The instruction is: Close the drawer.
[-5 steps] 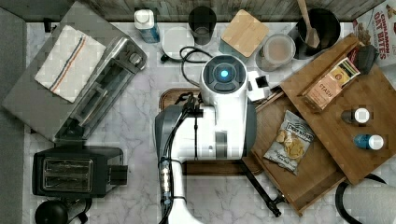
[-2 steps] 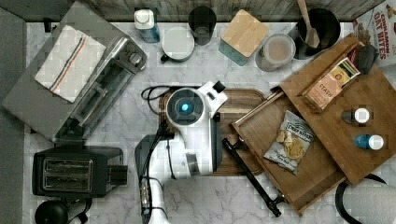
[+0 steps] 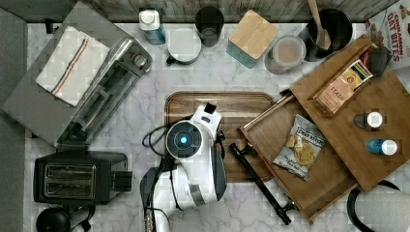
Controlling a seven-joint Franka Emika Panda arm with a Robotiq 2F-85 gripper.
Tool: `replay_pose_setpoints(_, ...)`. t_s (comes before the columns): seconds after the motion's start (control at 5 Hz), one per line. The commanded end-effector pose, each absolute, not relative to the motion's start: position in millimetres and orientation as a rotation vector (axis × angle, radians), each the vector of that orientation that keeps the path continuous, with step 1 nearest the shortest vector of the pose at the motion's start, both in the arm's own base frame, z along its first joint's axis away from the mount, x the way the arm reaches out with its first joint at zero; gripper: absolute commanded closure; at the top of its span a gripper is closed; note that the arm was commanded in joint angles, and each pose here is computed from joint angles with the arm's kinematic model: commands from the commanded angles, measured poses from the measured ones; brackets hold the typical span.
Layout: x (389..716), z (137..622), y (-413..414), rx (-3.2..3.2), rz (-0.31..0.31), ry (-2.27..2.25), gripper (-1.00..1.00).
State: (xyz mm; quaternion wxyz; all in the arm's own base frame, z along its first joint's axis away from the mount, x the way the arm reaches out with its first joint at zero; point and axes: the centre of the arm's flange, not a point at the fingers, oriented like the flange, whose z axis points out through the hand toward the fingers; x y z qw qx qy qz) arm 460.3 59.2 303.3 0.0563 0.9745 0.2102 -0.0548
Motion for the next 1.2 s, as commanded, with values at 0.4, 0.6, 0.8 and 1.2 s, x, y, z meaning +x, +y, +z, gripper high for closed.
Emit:
replay_pose_setpoints(0.4, 439, 306, -88, 3.143, -0.279, 0.643, 1.00)
replay_pose_setpoints(0.6, 430, 311, -77, 3.172, -0.315, 0.511, 1.00)
replay_pose_setpoints(0.8, 428, 312, -76, 3.204, -0.347, 0.478, 1.00)
replay_pose_setpoints(1.2, 406, 292, -73, 3.291, -0.370, 0.388, 1.00)
